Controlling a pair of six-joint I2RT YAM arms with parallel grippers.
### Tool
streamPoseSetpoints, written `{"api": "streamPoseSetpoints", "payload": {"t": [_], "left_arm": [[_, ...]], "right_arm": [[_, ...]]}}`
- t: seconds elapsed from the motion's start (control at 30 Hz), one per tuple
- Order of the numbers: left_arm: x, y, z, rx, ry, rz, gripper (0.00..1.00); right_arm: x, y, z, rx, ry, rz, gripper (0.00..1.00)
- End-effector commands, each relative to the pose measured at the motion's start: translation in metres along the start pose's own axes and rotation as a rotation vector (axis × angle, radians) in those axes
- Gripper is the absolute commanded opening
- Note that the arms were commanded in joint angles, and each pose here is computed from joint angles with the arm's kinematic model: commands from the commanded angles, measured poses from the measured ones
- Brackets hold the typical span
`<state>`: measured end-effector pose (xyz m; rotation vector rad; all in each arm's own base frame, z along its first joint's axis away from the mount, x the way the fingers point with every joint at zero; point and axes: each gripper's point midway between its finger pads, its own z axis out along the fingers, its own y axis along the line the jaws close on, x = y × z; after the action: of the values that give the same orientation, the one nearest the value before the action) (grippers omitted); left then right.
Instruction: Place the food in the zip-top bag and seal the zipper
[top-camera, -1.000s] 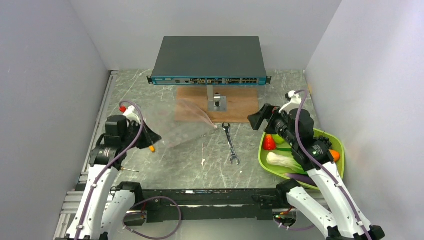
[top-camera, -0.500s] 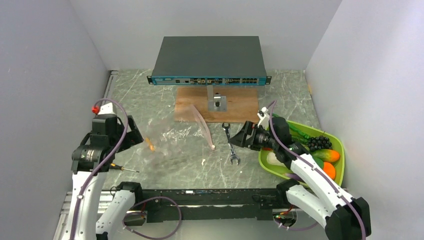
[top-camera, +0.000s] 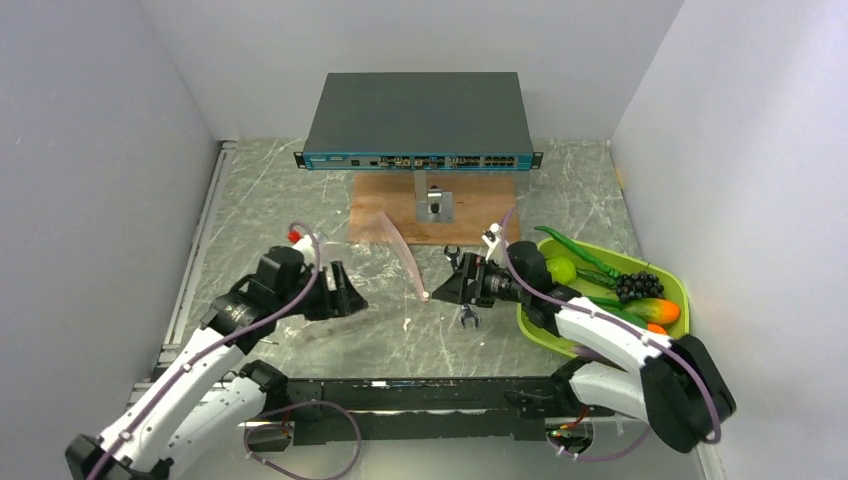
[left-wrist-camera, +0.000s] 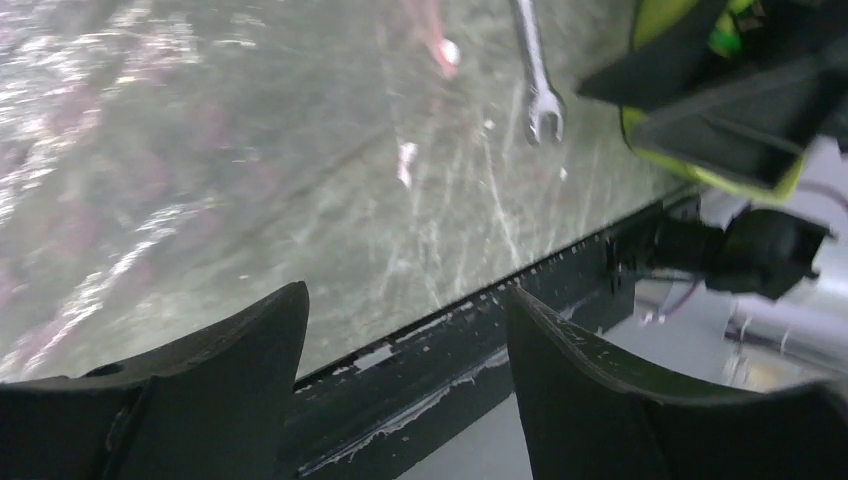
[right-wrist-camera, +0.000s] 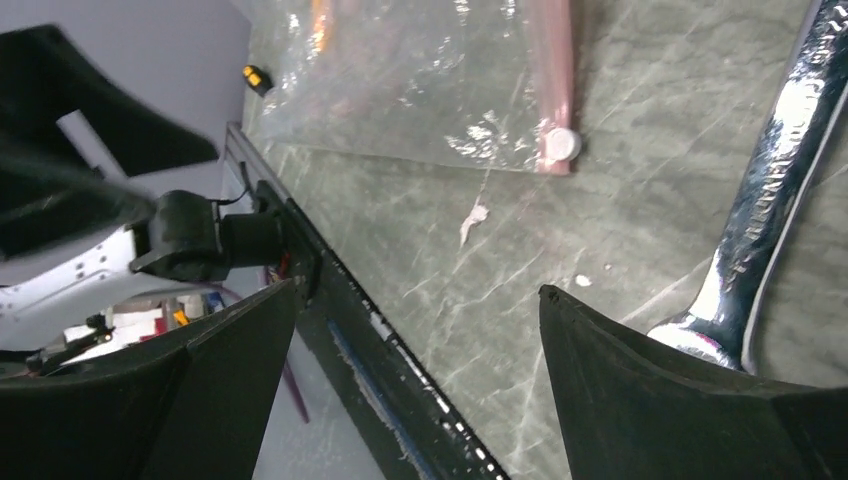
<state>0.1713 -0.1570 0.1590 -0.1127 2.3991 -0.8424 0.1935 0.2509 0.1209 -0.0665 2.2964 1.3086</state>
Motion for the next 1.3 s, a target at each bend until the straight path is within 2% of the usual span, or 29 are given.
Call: {"api": "streamPoseSetpoints", "payload": {"t": [0.0,0.13,0.23,0.33,0.47,0.57,0.8,0.93,1.07,1.17,1.27], "left_arm": [[-0.005,-0.043,0.006,0.082,-0.052,0.051,0.77],[0.022,-0.052,0.013,0.108,0.013,0.095,0.83],[0.030,-0.049,0.005,0.092,0.034,0.122,0.91],[0.031,-0.043,-0.008,0.063,0.016,0.130,0.94],[0.032,-0.039,-0.024,0.078,-0.012,0.108,0.96],[0.031,-0.032,-0.027,0.065,-0.035,0.088,0.96],[0.042,-0.023,-0.032,0.041,0.003,0.063,0.96],[0.044,-0.022,-0.035,0.065,-0.016,0.042,0.97],[0.044,-0.023,-0.038,0.078,-0.025,0.032,0.97],[0.041,-0.026,-0.038,0.081,-0.026,0.012,0.96],[0.038,-0.032,-0.034,0.076,-0.022,0.009,0.95]], "right_arm": [[-0.033,0.006,0.022,-0.043,-0.078,-0.164,0.88],[-0.050,-0.008,0.052,-0.063,-0.080,-0.191,0.79],[-0.061,-0.029,0.072,-0.015,-0.114,-0.187,0.78],[-0.072,-0.019,0.081,-0.106,-0.202,-0.181,0.80],[-0.075,-0.017,0.091,-0.183,-0.279,-0.090,0.80],[-0.075,-0.019,0.102,-0.198,-0.305,-0.079,0.79],[-0.063,-0.012,0.133,-0.244,-0.254,-0.113,0.75],[-0.052,-0.004,0.146,-0.226,-0.220,-0.146,0.59],[-0.039,0.004,0.145,-0.232,-0.215,-0.156,0.19],[-0.029,0.016,0.134,-0.247,-0.213,-0.185,0.00],[-0.014,0.029,0.122,-0.263,-0.199,-0.217,0.00]]}}
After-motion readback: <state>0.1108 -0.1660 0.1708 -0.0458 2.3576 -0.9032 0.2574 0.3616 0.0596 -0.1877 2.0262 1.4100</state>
